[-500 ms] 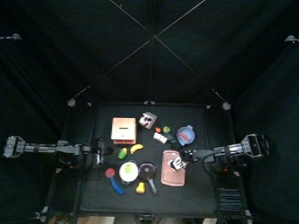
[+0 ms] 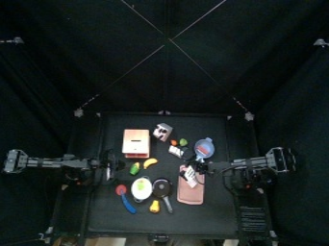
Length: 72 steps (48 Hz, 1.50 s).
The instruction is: Grab drawer handle
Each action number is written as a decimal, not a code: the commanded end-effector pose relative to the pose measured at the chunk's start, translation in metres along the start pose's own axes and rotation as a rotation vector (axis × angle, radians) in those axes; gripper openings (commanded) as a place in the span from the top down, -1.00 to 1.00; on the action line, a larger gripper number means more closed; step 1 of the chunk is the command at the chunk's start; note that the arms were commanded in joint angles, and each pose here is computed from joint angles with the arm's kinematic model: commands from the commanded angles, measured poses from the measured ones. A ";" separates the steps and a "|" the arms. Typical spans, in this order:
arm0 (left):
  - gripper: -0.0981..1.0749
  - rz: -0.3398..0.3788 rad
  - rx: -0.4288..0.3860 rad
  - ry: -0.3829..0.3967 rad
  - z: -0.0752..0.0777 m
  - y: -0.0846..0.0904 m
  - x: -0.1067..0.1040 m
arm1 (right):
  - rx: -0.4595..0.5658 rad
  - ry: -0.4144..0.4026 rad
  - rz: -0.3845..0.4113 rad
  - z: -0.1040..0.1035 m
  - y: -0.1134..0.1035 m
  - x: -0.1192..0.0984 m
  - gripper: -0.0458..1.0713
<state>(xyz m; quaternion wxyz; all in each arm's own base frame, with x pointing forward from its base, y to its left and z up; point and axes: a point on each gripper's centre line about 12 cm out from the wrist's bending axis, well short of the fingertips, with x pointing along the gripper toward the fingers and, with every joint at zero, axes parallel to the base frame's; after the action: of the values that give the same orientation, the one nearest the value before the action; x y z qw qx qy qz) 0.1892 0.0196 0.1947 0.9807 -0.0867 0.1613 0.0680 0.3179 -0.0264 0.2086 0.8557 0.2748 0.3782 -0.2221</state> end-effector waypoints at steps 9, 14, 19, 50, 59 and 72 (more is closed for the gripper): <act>0.34 0.023 -0.235 -0.023 0.010 0.001 0.003 | -0.162 -0.221 0.076 0.056 0.019 -0.005 -0.75; 0.14 0.037 -0.338 -0.028 0.011 0.003 0.003 | -0.207 -0.260 0.083 0.069 0.020 0.003 -0.64; 0.02 0.055 -0.429 -0.034 0.011 0.006 0.003 | -0.240 -0.286 0.070 0.081 0.018 0.010 -0.52; -0.46 0.187 -0.769 -0.058 0.003 0.021 0.013 | -0.308 -0.401 -0.021 0.169 0.017 0.063 0.22; -0.46 0.230 -0.821 -0.058 0.000 0.026 0.017 | -0.304 -0.431 -0.028 0.190 0.019 0.074 0.43; -0.46 0.240 -0.852 -0.014 -0.007 0.022 0.023 | -0.262 -0.464 -0.034 0.220 0.018 0.098 0.68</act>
<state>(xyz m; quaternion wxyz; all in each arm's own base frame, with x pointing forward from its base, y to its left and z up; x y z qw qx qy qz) 0.1983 0.0421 0.1701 0.8435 -0.4598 0.1297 0.2455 0.4962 -0.1611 0.2360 0.9370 0.0923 0.2378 -0.2387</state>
